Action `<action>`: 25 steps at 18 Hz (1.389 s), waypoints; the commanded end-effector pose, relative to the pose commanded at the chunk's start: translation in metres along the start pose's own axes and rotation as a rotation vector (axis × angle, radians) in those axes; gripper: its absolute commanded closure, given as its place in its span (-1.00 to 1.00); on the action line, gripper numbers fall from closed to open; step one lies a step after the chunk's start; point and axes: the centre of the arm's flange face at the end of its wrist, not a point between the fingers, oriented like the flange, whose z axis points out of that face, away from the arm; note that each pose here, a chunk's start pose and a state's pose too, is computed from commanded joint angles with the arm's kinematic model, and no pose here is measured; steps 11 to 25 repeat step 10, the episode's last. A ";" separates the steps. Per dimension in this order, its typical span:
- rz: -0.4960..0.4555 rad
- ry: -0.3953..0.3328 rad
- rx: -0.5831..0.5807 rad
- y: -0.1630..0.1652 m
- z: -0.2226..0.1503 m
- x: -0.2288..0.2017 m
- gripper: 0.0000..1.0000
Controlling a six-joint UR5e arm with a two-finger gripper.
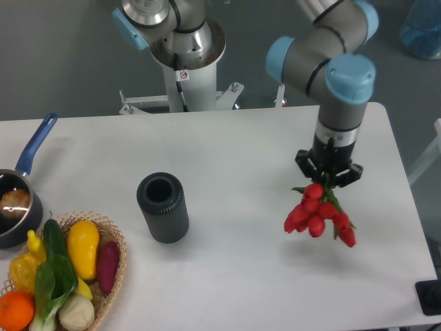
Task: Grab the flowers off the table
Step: 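Close the gripper on the tulip stems and lift the bunch up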
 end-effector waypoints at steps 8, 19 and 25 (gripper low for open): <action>-0.002 -0.021 0.007 0.006 -0.035 -0.004 1.00; 0.015 0.004 -0.036 0.013 -0.036 -0.004 1.00; 0.015 0.004 -0.036 0.013 -0.036 -0.004 1.00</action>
